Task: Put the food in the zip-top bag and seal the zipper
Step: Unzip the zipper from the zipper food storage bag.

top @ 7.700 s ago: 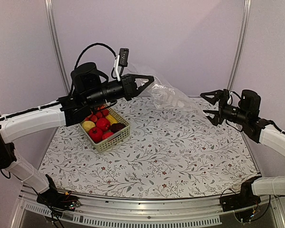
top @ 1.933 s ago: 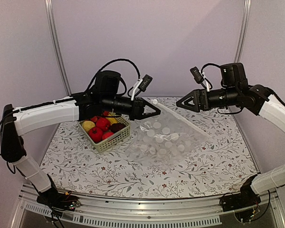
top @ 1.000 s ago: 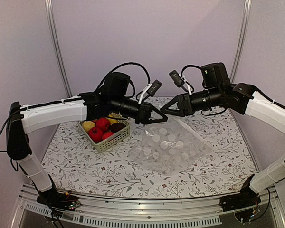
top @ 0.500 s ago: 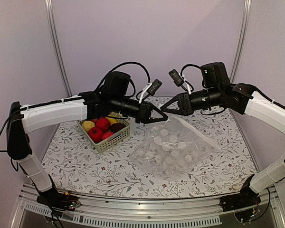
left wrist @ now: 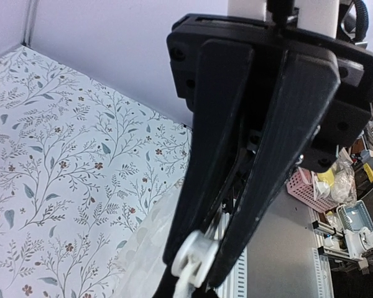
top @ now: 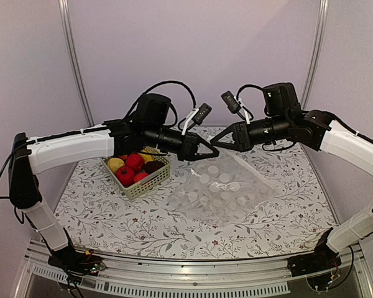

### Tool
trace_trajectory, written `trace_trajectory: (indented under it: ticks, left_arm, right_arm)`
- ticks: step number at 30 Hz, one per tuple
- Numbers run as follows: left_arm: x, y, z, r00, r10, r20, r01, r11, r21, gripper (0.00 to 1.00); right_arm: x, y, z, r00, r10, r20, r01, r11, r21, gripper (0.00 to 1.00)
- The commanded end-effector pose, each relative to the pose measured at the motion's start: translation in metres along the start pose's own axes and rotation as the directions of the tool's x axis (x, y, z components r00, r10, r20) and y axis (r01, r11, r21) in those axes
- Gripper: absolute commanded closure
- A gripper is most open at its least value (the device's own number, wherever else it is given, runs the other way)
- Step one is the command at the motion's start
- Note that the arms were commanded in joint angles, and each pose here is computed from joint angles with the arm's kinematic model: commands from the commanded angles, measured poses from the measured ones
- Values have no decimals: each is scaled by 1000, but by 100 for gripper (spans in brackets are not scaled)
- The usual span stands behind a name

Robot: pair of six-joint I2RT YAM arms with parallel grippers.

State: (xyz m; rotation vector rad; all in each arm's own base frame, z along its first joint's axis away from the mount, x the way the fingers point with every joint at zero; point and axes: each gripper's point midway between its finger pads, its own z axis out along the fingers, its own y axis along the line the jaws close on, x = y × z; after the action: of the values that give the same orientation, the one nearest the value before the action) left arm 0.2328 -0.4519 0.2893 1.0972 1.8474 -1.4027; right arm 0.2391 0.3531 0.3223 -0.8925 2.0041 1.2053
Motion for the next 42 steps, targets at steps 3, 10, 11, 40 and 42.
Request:
trace_trajectory:
  ticks: [3,10,11,40,42]
  left_arm:
    - [-5,6,-16,1000,4,13,-4,1000,-26,100]
    - [-8,9,-27,1000,9,18,-8,999,-36,100]
    - [-9,9,-28,1000,10,19,-9,999,-30,100]
    - [-21,36,-70,995,-34,92,46,991,-126,100]
    - [-21,39,-73,994,-41,99,55,988,-142,100]
  right_arm:
    - [5,0,-7,1000,-19,4,19,999,31,100]
    - [6,-2,-5,1000,-23,0,23,999,40,100]
    - [6,-3,-5,1000,-24,0,24,999,40,100]
    - [12,-8,-6,1000,-21,-5,21,998,62,99]
    - [12,-8,-7,1000,-21,-3,21,998,64,99]
